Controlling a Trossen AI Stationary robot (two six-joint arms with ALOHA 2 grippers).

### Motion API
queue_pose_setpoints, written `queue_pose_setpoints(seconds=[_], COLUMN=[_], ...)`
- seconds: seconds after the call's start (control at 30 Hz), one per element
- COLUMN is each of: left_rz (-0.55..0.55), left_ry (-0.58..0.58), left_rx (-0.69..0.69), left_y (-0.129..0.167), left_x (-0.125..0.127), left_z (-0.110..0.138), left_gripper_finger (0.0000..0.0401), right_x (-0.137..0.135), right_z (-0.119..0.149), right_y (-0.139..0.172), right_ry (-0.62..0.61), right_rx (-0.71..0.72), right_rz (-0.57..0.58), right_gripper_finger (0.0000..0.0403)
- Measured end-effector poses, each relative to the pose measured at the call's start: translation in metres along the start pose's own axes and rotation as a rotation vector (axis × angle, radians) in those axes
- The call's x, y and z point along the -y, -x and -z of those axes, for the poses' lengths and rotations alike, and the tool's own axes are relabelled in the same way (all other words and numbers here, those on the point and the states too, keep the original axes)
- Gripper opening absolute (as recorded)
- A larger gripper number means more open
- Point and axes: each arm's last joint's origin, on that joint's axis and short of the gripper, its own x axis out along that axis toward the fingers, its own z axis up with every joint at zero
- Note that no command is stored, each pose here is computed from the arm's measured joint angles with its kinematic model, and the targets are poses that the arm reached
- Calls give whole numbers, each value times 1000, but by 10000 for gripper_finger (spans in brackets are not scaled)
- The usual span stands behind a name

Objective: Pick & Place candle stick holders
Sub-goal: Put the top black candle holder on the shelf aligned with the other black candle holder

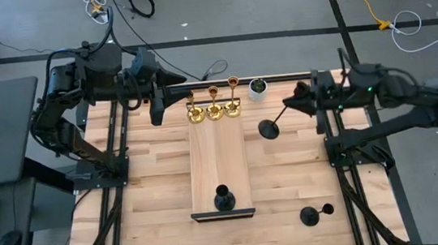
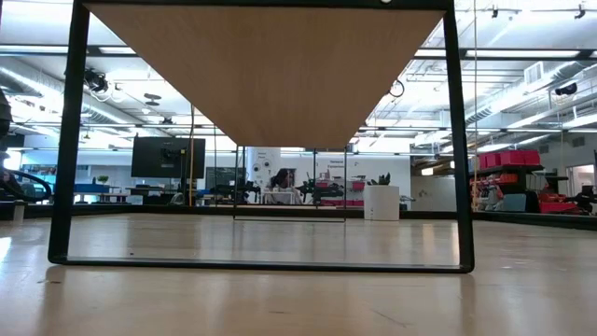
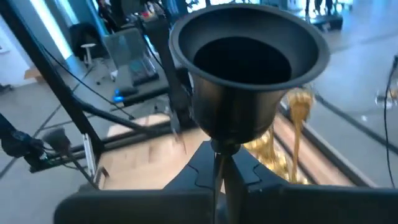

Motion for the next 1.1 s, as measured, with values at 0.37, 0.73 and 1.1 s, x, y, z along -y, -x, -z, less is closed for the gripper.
queue_pose_setpoints(seconds=[0.37,0.73,1.1], left_rz=[0,0,11], left_ry=[0,0,2], left_rx=[0,0,-2], left_y=[0,0,0], left_x=[0,0,0], left_z=[0,0,0], left_gripper_finger=[197,197,197], right_x=[-26,-43,-52], right_z=[-71,-112,-131], right_y=[-61,-121,-158], right_ry=[123,194,235], right_rx=[6,58,127], right_rz=[-131,-211,-253], right_gripper_finger=[2,2,2])
